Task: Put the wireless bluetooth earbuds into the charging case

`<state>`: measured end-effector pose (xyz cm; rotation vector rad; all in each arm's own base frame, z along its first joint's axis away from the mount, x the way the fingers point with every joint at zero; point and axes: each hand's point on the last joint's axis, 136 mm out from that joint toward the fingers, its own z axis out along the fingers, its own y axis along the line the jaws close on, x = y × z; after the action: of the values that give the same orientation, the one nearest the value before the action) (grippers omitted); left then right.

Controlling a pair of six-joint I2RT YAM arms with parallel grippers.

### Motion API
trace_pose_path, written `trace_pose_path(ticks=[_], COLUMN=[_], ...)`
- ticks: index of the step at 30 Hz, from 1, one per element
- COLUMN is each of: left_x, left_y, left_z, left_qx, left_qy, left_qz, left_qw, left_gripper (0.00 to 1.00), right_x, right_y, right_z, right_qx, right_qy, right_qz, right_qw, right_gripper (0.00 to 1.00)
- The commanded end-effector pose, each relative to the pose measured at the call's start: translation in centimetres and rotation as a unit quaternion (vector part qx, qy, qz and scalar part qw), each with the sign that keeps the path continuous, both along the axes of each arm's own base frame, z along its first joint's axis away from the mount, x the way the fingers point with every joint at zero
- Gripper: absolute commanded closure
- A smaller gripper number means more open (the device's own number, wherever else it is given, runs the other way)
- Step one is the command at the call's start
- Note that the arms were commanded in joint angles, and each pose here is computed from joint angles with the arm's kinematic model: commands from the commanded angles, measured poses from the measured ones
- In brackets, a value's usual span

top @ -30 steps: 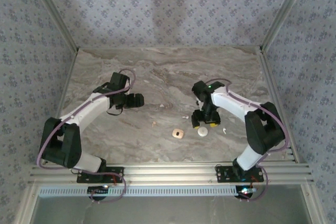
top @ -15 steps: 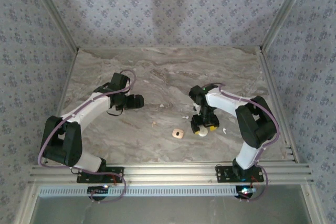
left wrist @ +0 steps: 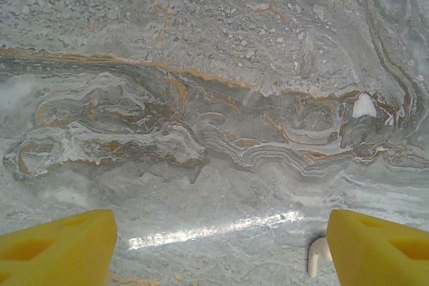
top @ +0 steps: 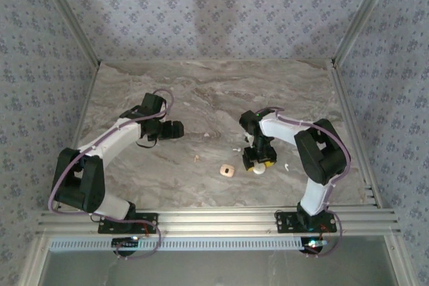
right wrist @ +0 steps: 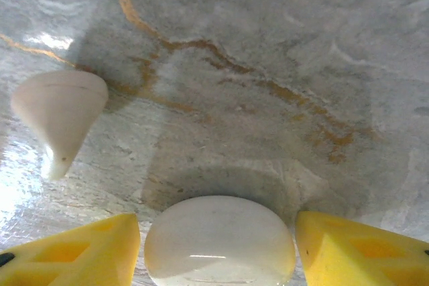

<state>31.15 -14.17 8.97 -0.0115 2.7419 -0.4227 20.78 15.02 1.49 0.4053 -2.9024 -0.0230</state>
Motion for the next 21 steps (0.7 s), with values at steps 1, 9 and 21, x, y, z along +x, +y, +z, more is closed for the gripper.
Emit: trace_pose_path(ticks=[1,9,21], left_x=[-0.8,-0.9,-0.3], left_y=[0.3,0.4,-5.6], left_z=[0.3,0.6,7.3], left_qx=[-0.001,0.0,-0.065], left_qy=[0.005,0.0,-0.194], left_qz=[0.006,0.008,-0.146], left_qw=[1.0,1.0,0.968], left_gripper=[0.18,0.21,0.3], right_x=[-0.9,-1.0,4.6], right_y=[-0.6,-1.1,3.3], right_z=[-0.9,-0.3,8.6], right_qx=[-0.018,-0.03,0.15], right_qy=[0.019,0.005,-0.209], right_qz=[0.009,0.008,-0.107], right_qw=[1.0,0.999,0.961], right_gripper=[0.38,0.53,0.59])
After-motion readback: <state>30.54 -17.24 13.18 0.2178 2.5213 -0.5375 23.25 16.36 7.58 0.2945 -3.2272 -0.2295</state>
